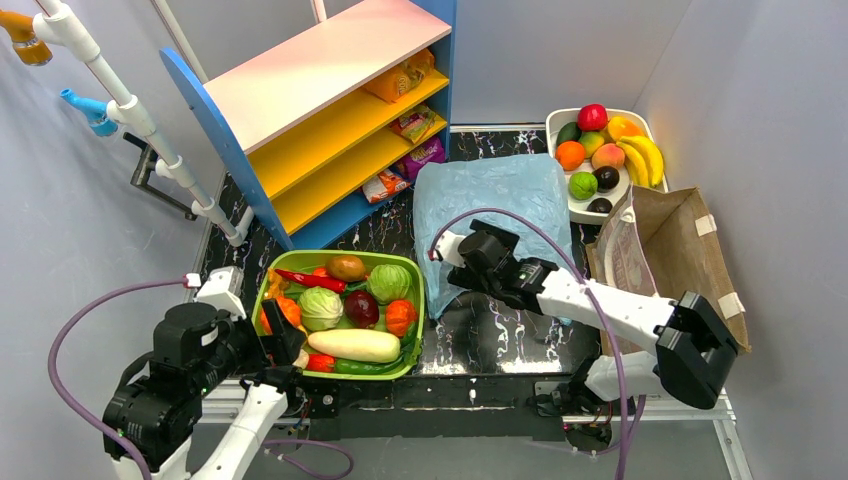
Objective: Place the food into the grocery bag and tie it
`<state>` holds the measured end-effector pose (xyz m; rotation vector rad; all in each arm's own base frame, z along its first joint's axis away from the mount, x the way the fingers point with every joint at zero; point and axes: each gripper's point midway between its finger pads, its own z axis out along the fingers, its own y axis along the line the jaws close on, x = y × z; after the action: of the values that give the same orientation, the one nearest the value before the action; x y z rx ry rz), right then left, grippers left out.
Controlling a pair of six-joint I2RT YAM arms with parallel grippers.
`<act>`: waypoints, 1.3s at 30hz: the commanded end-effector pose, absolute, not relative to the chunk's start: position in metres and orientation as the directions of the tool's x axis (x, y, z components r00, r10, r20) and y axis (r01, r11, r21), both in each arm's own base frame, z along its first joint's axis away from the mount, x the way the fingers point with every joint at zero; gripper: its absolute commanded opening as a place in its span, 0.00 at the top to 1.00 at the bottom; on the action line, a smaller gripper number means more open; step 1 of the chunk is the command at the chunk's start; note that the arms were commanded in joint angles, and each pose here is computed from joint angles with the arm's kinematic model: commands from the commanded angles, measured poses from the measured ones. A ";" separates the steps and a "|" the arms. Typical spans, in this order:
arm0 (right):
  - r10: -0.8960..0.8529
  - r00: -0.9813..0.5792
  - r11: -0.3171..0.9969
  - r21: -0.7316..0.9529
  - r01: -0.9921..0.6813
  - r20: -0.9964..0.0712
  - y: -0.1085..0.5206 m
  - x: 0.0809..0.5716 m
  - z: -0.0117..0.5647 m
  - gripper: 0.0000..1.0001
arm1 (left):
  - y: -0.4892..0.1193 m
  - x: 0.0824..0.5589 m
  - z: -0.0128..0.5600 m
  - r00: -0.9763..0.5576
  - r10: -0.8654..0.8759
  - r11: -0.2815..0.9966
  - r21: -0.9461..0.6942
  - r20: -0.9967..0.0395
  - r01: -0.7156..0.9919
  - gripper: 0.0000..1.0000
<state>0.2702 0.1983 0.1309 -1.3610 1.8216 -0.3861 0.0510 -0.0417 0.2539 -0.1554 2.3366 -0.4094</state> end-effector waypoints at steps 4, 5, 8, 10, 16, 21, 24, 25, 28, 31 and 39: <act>-0.904 -0.027 0.375 -0.757 -0.535 -0.428 0.214 0.301 0.157 0.00 | -0.031 0.037 0.254 -0.709 -0.268 0.943 -0.328 -0.653 -0.055 0.00; -0.906 -0.024 0.371 -0.765 -0.526 -0.423 0.214 0.304 0.159 0.00 | -0.031 0.037 0.255 -0.708 -0.272 0.942 -0.330 -0.652 -0.057 0.00; -0.906 -0.034 0.382 -0.780 -0.495 -0.423 0.212 0.313 0.164 0.00 | -0.031 0.037 0.255 -0.707 -0.280 0.940 -0.336 -0.650 -0.063 0.00; -0.903 -0.055 0.400 -0.784 -0.474 -0.427 0.208 0.319 0.167 0.00 | -0.032 0.037 0.256 -0.707 -0.283 0.939 -0.339 -0.649 -0.065 0.00; -0.900 -0.058 0.416 -0.816 -0.401 -0.431 0.207 0.336 0.183 0.00 | -0.032 0.039 0.256 -0.704 -0.286 0.938 -0.341 -0.650 -0.066 0.00; -0.890 -0.078 0.446 -0.819 -0.362 -0.450 0.199 0.350 0.195 0.00 | -0.033 0.043 0.256 -0.701 -0.292 0.936 -0.346 -0.651 -0.069 0.00; -0.885 -0.086 0.459 -0.823 -0.335 -0.458 0.193 0.358 0.203 0.00 | -0.034 0.044 0.256 -0.698 -0.299 0.934 -0.351 -0.651 -0.073 0.01; -0.882 -0.089 0.465 -0.826 -0.319 -0.462 0.191 0.361 0.208 0.00 | -0.034 0.044 0.256 -0.698 -0.301 0.933 -0.353 -0.650 -0.073 0.01; -0.879 -0.096 0.474 -0.831 -0.292 -0.468 0.185 0.370 0.217 0.00 | -0.034 0.044 0.255 -0.697 -0.302 0.933 -0.353 -0.650 -0.074 0.00; -0.872 -0.106 0.487 -0.830 -0.274 -0.477 0.179 0.377 0.223 0.00 | -0.034 0.044 0.255 -0.698 -0.302 0.933 -0.353 -0.649 -0.075 0.01; -0.851 -0.133 0.523 -0.796 -0.305 -0.508 0.177 0.381 0.219 0.35 | -0.035 0.047 0.257 -0.698 -0.296 0.934 -0.350 -0.652 -0.069 0.01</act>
<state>0.3743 0.1683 0.1990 -1.0557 1.7051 -0.6964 0.0440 -0.0360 0.2565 -0.2482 2.3202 -0.4043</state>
